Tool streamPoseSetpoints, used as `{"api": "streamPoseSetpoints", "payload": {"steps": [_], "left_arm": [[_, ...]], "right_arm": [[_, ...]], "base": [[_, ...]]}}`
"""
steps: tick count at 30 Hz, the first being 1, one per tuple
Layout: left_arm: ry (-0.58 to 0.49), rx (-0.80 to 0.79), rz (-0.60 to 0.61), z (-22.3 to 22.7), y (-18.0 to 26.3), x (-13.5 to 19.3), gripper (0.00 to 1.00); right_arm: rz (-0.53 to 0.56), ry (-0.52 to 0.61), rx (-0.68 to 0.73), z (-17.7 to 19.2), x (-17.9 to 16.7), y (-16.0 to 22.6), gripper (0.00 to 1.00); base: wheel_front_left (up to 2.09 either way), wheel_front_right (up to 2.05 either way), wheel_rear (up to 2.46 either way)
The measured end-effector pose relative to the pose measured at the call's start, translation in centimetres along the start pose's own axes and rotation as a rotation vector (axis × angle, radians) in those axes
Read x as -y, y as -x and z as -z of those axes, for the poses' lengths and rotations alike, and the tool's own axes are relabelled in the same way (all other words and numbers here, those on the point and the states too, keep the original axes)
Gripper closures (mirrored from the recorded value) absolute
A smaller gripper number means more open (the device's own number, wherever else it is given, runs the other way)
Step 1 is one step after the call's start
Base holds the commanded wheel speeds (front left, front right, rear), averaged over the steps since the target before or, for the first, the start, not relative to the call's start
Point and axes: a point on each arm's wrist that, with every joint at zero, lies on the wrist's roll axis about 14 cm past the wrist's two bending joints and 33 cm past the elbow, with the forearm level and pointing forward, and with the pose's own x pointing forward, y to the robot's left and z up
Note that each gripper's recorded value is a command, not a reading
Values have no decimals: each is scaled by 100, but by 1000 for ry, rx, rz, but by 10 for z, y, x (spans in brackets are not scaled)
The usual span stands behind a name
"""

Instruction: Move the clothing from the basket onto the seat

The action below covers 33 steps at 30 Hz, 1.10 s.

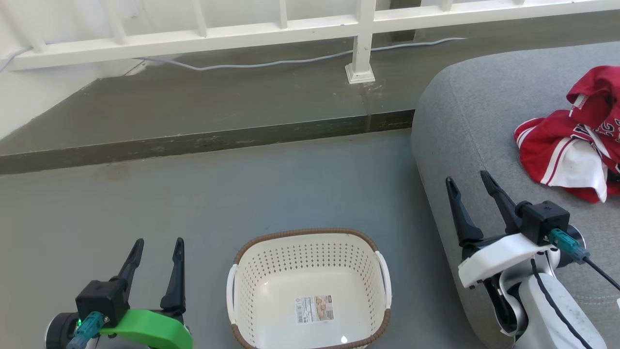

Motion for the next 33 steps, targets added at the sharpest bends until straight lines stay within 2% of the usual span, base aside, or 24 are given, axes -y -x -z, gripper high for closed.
{"api": "streamPoseSetpoints", "payload": {"steps": [29,30,33], "left_arm": [[7,6,-7,-1,6,2,0],[8,7,-8,-1,6,3,100],[18,-24,-14,10,8,4,100]], "right_arm": [[13,4,15,-11,0,9,0],[12,4,14,-10,0,9,100],[15,-7,-27,3,-2,15,100]], "base": [[0,0,0],[0,0,0],[0,0,0]]}}
